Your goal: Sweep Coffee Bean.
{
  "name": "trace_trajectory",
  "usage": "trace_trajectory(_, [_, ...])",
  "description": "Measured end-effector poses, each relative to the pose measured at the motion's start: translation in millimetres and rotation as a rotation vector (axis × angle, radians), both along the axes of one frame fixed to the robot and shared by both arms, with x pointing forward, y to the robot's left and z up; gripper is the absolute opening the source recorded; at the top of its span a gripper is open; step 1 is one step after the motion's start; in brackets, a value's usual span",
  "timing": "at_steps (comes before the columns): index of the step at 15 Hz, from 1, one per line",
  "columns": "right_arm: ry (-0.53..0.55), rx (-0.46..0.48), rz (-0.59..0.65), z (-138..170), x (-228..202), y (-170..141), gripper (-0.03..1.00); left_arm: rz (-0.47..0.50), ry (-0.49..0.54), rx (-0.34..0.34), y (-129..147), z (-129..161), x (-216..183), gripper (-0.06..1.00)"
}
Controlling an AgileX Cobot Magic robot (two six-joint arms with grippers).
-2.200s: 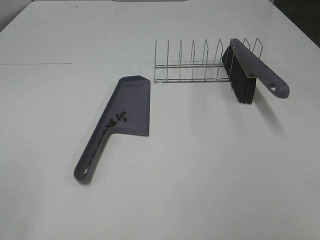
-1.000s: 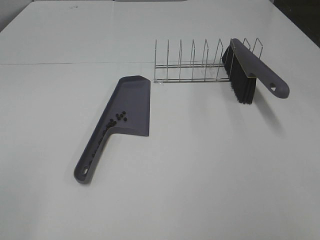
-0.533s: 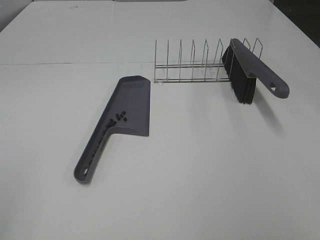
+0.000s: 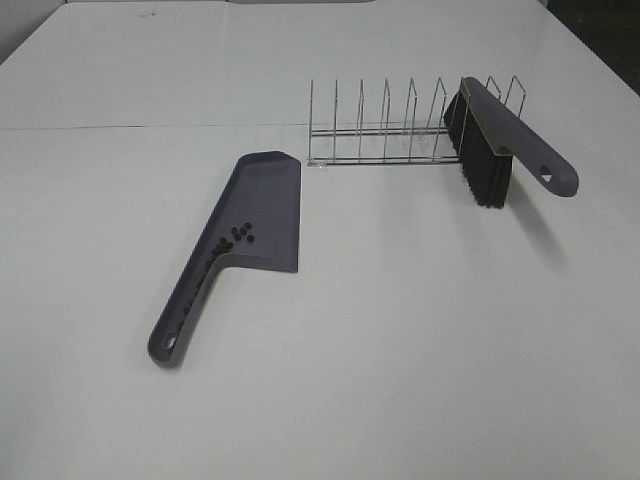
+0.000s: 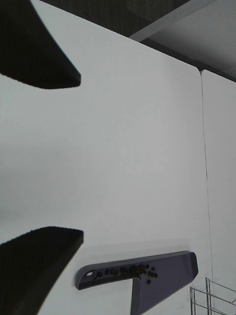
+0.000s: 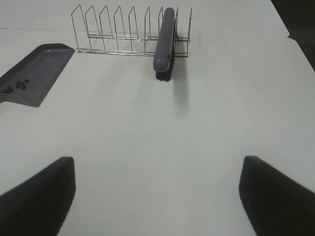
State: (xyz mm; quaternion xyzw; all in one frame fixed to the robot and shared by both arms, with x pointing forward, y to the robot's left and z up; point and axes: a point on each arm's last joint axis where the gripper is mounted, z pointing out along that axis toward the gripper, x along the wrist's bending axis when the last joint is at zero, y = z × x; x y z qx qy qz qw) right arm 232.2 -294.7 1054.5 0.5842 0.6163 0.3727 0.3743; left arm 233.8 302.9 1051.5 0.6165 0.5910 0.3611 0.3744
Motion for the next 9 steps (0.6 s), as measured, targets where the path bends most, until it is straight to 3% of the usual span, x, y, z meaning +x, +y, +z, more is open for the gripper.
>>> trace_trajectory(9, [0.0,0.014,0.01,0.1,0.0,1.3,0.77,0.0,0.0,0.0,0.0,0.0,0.0,0.71])
